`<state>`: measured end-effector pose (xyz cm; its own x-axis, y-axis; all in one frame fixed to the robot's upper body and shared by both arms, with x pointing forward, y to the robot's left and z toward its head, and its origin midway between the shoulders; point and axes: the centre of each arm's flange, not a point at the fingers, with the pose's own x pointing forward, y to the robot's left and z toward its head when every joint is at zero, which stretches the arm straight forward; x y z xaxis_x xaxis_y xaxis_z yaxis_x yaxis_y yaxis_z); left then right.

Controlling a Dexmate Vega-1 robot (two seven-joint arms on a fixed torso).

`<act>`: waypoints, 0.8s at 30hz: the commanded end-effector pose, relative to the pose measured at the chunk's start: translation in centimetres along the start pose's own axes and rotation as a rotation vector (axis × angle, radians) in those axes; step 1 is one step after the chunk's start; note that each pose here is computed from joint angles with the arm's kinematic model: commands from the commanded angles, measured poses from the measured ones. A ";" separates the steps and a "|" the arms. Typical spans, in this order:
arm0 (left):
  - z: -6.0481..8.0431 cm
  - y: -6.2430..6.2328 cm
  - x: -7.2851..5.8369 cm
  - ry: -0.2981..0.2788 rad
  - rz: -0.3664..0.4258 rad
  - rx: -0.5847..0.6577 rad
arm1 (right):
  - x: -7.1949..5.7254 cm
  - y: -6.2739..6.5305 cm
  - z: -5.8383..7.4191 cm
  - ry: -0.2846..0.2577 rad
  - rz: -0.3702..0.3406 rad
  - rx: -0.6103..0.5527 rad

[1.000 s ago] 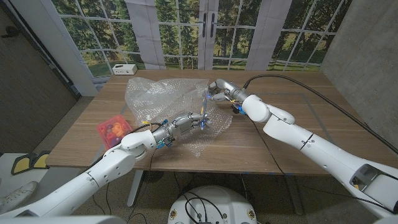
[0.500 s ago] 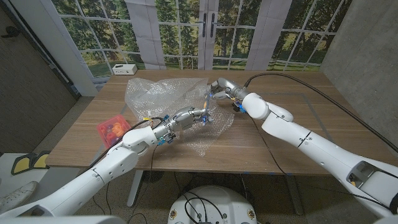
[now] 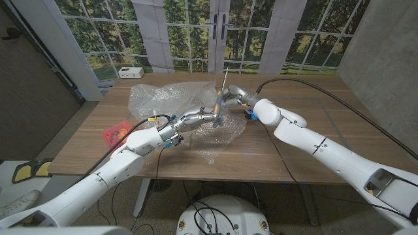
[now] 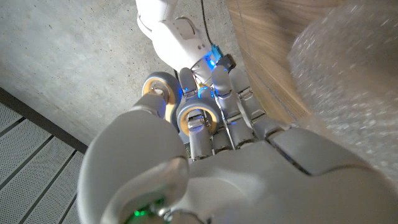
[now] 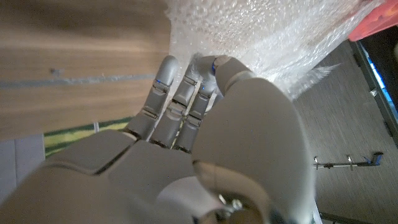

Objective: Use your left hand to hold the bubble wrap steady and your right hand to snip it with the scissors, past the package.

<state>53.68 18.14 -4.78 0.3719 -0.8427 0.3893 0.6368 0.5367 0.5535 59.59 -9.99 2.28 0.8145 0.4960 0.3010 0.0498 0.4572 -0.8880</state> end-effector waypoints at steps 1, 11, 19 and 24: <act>0.1 -0.4 -0.2 0.007 0.006 0.032 | -0.4 0.2 0.0 0.008 0.000 0.006; -0.7 -0.8 -1.0 -0.014 0.074 -0.061 | -0.7 0.1 0.0 0.013 -0.011 0.003; -0.8 -0.5 -2.0 -0.007 0.126 -0.097 | -0.7 -0.2 -0.3 0.020 -0.029 0.017; -0.7 -0.5 -2.3 -0.006 0.131 -0.097 | -0.8 -0.5 0.0 0.006 -0.048 0.028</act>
<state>53.19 19.01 -6.08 0.4249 -0.7879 0.4456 0.6439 0.6091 0.4630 59.13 -10.41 2.03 0.8224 0.4759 0.3117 0.0592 0.4732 -0.8790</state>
